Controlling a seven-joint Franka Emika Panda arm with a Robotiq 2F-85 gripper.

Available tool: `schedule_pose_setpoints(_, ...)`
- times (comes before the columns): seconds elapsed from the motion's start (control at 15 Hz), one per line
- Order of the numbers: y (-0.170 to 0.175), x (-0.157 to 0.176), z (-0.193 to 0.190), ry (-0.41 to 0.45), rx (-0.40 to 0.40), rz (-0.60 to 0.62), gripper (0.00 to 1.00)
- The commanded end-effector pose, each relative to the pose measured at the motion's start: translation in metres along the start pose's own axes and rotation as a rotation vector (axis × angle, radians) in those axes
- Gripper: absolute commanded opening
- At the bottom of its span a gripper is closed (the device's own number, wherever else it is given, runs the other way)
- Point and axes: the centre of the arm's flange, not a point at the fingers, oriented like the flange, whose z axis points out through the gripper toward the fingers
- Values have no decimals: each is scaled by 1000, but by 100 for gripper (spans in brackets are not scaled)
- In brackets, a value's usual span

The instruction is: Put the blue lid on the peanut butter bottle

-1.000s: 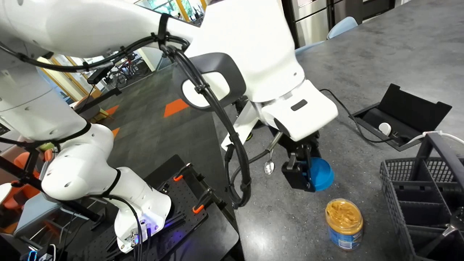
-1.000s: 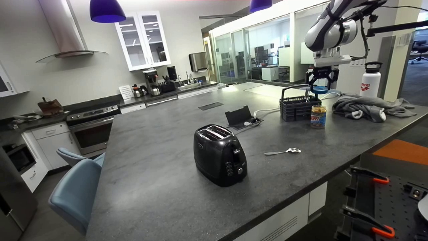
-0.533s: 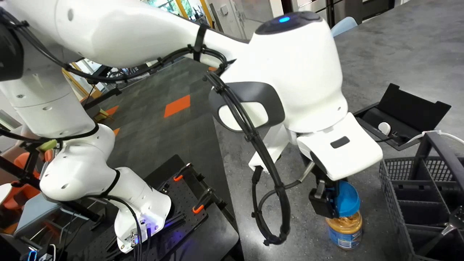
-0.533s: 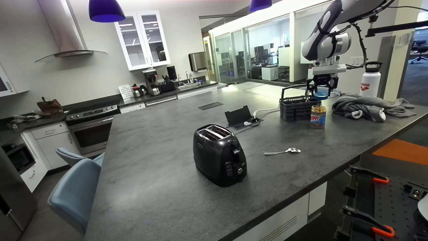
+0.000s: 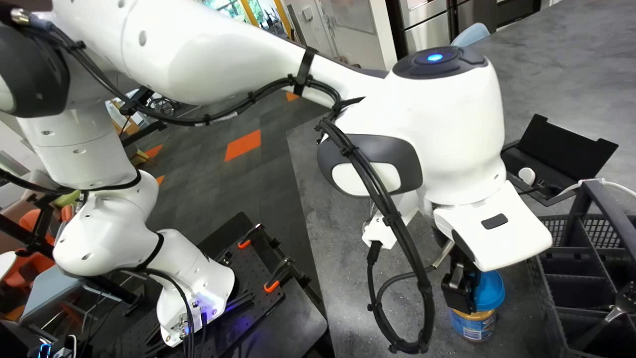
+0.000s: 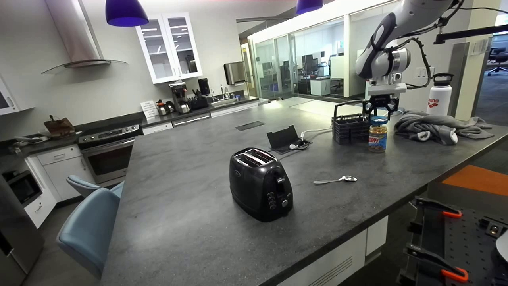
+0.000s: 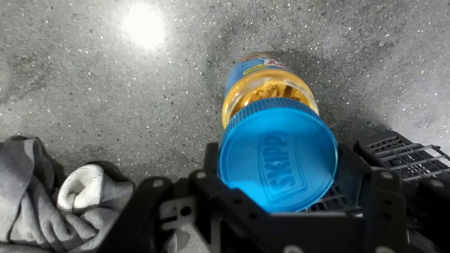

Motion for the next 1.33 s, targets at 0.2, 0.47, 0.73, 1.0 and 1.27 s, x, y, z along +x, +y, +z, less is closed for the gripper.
schedule_pose_setpoints(0.2,-9,4,5,-64,-5,-2,55)
schedule_pose_setpoints(0.47,-10,1,9,-61,-12,-4,55)
schedule_pose_setpoints(0.73,-10,-1,13,-65,-20,-6,55)
schedule_pose_setpoints(1.0,-9,-2,16,-63,-29,-4,55)
schedule_pose_setpoints(1.27,-9,-3,18,-53,-35,-2,55)
